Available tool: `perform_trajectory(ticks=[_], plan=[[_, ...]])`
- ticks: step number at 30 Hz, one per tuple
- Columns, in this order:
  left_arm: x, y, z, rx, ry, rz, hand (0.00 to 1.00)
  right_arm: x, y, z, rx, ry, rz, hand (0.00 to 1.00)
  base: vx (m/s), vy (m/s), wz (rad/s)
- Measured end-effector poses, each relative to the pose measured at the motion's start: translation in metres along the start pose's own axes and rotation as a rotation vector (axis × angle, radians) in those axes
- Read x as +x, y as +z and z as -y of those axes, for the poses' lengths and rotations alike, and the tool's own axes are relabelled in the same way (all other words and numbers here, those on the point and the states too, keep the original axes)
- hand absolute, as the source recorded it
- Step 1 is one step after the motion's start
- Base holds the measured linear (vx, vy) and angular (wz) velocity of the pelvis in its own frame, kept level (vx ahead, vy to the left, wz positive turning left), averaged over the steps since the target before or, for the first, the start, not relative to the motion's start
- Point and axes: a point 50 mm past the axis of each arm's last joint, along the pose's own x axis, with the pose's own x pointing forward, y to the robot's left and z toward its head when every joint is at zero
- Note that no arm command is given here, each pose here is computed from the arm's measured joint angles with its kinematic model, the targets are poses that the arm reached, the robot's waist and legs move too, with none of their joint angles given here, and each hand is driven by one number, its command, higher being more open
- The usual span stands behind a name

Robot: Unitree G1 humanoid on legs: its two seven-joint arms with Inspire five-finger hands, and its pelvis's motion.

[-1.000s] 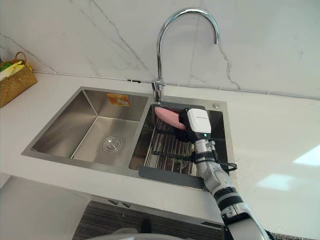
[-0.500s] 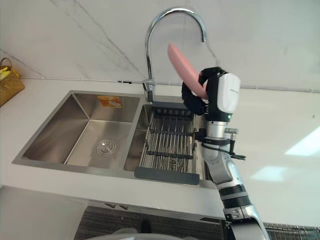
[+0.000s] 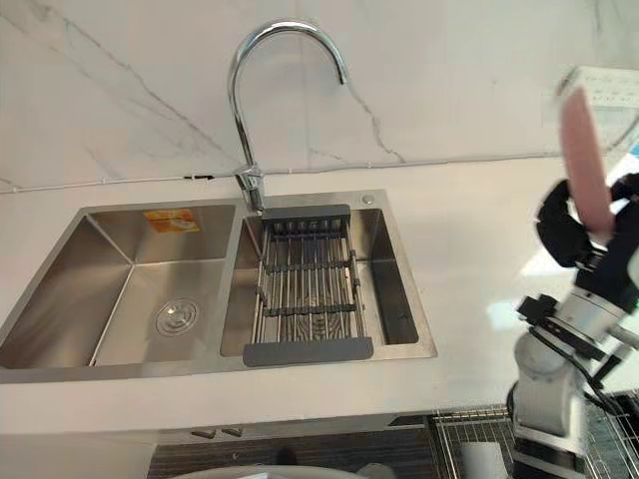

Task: Walk over to the sink, pick up the cup, carry it to the dishwasher, place the cup inside the dishwasher, then close the dishwasher door

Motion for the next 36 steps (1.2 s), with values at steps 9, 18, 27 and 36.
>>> perform_trajectory(ticks=[9, 18, 27, 36], plan=[[-0.001, 0.002, -0.020, -0.101, 0.048, -0.029, 1.00, -0.046, -0.068, 0.019, -0.233, -0.135, -0.297, 0.00, -0.07, 0.052, -0.50], [-0.007, -0.002, -0.058, -0.272, 0.224, -0.046, 1.00, -0.105, -0.109, 0.015, -0.328, -0.110, -0.486, 0.00, -0.02, -0.050, -0.87], [-0.005, -0.003, -0.049, -0.453, 0.218, 0.006, 1.00, -0.129, -0.073, -0.043, -0.126, 0.090, -0.432, 0.00, -0.05, -0.189, -0.45], [-0.004, -0.013, -0.019, -0.494, 0.156, 0.000, 1.00, -0.142, -0.066, -0.049, -0.105, 0.284, -0.379, 0.00, -0.08, -0.027, 0.05]])
